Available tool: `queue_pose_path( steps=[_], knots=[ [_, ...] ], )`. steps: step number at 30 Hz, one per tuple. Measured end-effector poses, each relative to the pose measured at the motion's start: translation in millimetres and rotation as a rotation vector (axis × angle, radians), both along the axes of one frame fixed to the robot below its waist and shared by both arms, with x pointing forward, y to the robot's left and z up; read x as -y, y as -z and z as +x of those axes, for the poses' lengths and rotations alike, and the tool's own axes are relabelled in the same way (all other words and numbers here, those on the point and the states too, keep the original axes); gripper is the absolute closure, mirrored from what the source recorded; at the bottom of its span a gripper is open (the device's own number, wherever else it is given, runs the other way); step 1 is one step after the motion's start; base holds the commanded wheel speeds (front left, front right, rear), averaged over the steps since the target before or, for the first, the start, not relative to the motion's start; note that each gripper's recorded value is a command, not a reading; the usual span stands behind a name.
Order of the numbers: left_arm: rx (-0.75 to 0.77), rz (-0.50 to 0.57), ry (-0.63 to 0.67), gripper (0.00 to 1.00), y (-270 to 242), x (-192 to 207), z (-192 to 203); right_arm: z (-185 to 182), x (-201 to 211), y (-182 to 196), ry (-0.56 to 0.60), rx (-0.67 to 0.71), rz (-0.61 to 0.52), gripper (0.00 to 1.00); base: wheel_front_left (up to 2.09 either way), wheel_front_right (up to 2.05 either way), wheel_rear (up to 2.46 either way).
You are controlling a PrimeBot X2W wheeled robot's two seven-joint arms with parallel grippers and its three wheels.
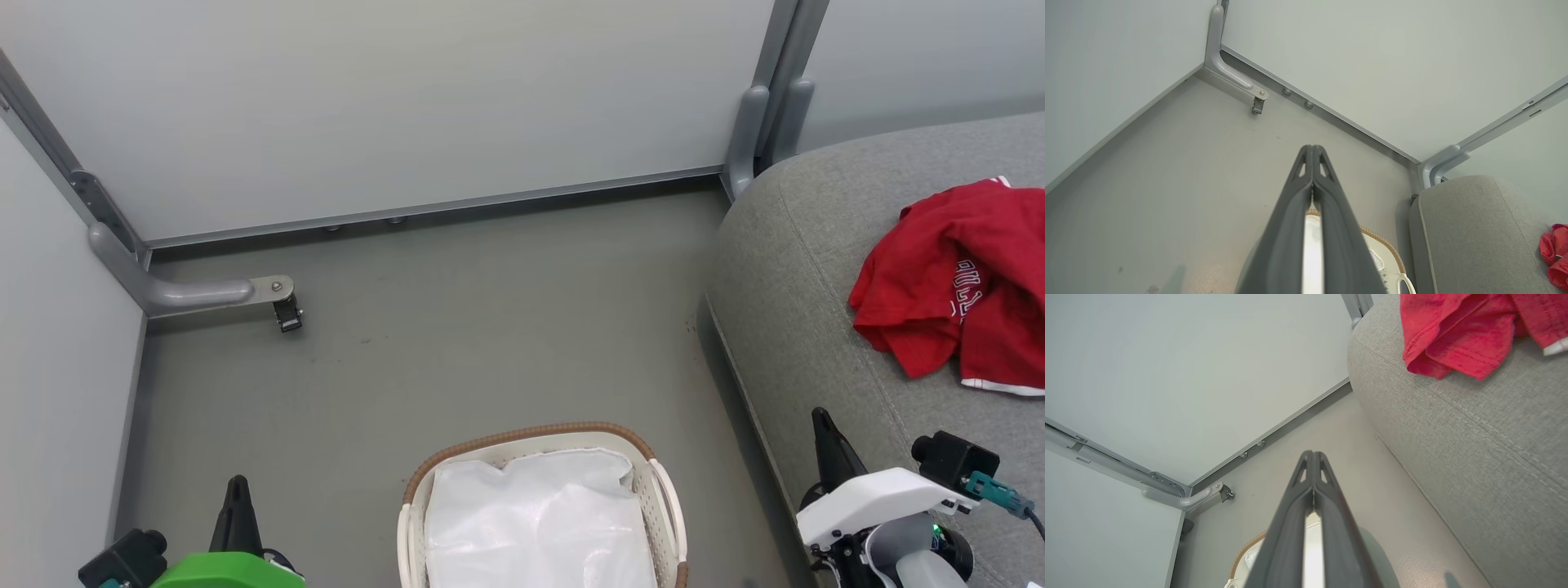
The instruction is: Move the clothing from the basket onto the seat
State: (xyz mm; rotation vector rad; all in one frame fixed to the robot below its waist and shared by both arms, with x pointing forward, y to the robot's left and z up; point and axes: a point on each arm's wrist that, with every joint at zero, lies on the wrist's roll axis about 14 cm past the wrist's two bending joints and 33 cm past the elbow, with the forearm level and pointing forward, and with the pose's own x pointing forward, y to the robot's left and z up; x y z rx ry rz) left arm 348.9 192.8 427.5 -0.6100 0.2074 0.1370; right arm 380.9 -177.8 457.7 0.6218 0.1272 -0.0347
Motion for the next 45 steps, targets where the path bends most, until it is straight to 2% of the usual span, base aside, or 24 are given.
queue_pose_path(
  steps=[21, 45],
  knots=[
    [0.044, -0.278, -0.058, 1.00, -17, -4, 12, 4, 9, -11, 0.056, 0.011, 0.274, 1.00, 0.00, 0.00, 0.00],
    [0.102, -0.532, -0.077, 1.00, -36, -4, 23, 7, 14, -25, 0.080, 0.040, 0.527, 1.00, 0.00, 0.00, 0.00]
  ],
)
